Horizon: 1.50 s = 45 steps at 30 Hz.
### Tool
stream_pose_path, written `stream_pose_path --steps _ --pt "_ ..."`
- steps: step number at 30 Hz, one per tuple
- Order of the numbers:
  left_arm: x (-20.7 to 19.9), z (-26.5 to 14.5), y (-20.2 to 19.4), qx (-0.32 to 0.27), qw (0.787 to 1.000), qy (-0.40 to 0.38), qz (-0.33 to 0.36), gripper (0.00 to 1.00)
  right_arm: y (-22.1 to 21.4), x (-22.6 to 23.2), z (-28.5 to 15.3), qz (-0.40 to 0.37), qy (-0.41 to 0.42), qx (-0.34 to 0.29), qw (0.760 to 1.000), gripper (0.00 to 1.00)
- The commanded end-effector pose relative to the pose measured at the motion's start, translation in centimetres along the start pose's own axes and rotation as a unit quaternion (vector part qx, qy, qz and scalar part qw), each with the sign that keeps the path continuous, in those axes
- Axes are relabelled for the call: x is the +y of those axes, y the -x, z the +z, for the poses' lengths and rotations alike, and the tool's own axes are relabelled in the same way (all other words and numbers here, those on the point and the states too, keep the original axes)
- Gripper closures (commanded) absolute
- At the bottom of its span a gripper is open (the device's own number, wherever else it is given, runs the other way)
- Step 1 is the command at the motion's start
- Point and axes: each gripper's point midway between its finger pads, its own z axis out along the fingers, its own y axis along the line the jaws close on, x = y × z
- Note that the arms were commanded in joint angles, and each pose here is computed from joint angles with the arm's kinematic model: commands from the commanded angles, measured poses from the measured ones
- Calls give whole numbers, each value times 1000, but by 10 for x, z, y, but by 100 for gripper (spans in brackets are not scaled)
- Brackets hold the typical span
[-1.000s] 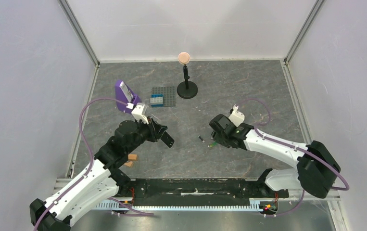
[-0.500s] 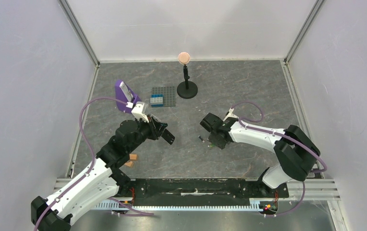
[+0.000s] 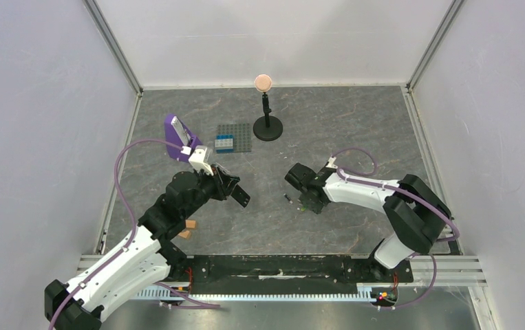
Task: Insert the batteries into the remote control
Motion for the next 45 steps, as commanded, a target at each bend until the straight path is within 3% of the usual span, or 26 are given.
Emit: stream_pose_path --steps 1,6,10,15,21,24,26,28,34,37,41,45 --pt "-15 -3 21 -21 1000 -18 -11 98 11 16 -2 21 8 -28 999 67" --pt "-12 -5 20 -21 1000 -14 -11 98 8 15 0 9 2 -21 1000 71" --pt "-11 -5 21 -28 999 -11 -16 98 7 12 1 -4 0 -17 1000 91" --pt "-11 -3 19 -23 999 -12 -24 98 7 35 -11 -52 69 -9 996 100" --pt "-18 2 11 6 999 -21 -37 98 21 59 -43 -147 182 -40 971 100" --pt "-26 3 10 13 998 -39 -46 98 34 68 -70 -201 240 -75 947 100" --pt "-31 4 12 12 997 -52 -54 98 39 81 -96 -238 313 -98 914 100" --pt "-39 3 15 10 996 -69 -62 98 37 95 -132 -275 404 -116 865 100" --pt "-74 -5 39 6 986 -136 -94 98 -3 122 -252 -378 642 -85 662 100" --pt "-96 -11 58 -8 977 -176 -119 98 -5 117 -300 -385 709 -100 582 100" --pt "-114 -14 75 -25 963 -218 -156 98 1 113 -333 -382 749 -143 523 100" --pt "-127 -10 81 -23 952 -248 -179 98 2 116 -342 -400 752 -160 498 100"
